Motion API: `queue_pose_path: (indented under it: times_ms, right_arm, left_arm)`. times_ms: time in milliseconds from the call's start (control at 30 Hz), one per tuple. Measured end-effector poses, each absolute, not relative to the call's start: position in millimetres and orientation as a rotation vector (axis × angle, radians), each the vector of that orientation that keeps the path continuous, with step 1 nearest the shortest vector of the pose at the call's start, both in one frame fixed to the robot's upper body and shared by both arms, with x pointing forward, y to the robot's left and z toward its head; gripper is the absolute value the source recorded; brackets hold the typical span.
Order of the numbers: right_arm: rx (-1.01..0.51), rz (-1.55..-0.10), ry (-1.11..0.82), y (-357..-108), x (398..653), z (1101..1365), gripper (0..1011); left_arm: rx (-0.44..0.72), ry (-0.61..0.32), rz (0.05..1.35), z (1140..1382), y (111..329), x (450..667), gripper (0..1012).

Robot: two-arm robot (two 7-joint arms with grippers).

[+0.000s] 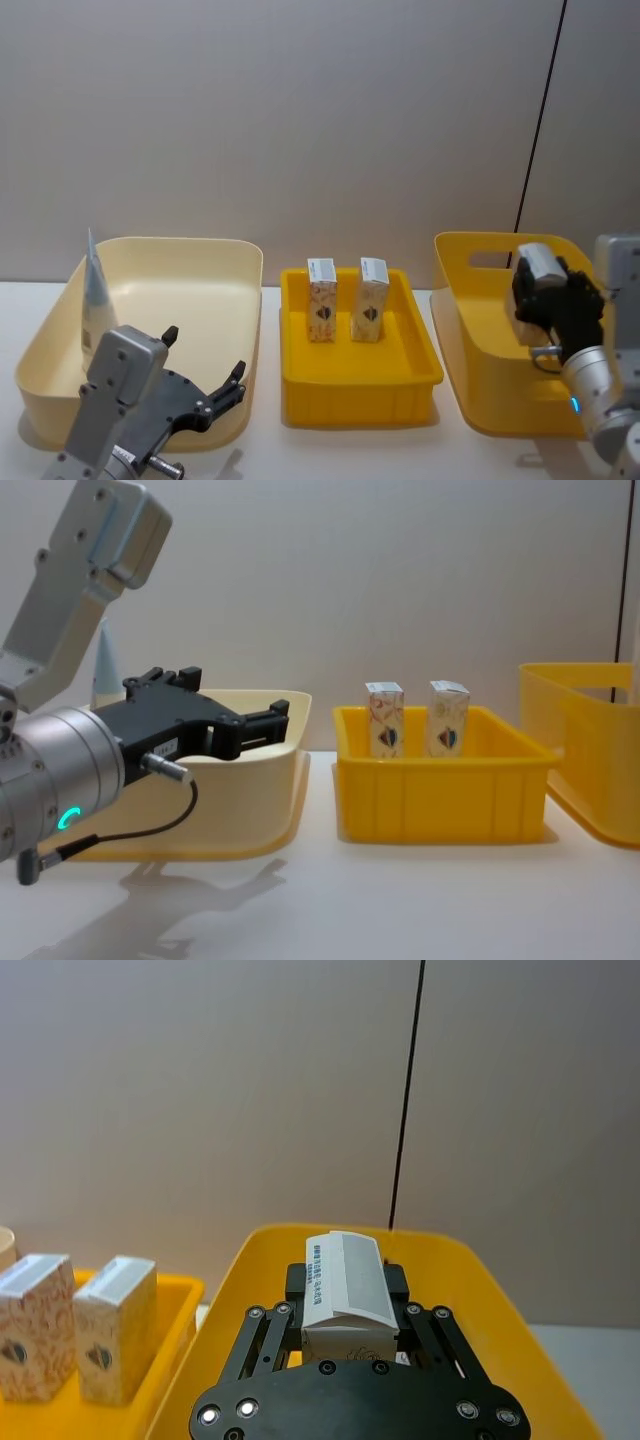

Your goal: Bimanual collaborative sorting of washing and personal care products

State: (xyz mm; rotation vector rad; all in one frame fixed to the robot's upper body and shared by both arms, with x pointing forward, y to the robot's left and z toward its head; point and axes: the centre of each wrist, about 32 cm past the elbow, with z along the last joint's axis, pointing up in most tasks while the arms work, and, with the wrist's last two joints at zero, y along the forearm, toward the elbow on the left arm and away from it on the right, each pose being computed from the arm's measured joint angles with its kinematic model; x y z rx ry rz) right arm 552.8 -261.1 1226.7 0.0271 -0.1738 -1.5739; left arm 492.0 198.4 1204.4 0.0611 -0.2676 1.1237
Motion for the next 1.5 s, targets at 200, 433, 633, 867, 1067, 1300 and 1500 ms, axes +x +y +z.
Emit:
queue_pose_path:
  times_ms: [200,433,633,867,1067,1300,1500]
  right_arm:
    - [-0.042,-1.577,-0.132,-256,559,1220,450]
    - [-0.081,-1.577,-0.109,-254,563,1216,662]
    - [-0.101,-1.577,-0.097,-253,564,1214,853]
    - [-0.111,-1.577,-0.093,-252,565,1213,1001]
    - [-0.1,-1.576,-0.1,-252,565,1212,1001]
    - [-0.058,-1.566,-0.129,-252,562,1213,1001]
    - [0.013,-1.548,-0.167,-253,558,1215,1001]
  left_arm:
    - [0.061,-0.268,1.124,1204,198,492,1003]
    - [0.061,-0.268,1.124,1204,198,492,1003]
    - [0.061,-0.268,1.124,1204,198,492,1003]
    - [0.061,-0.268,1.124,1204,198,492,1003]
    - [0.061,-0.268,1.124,1204,198,492,1003]
    - [0.061,-0.268,1.124,1204,198,492,1003]
    - [0.061,-0.268,1.124,1204,198,492,1003]
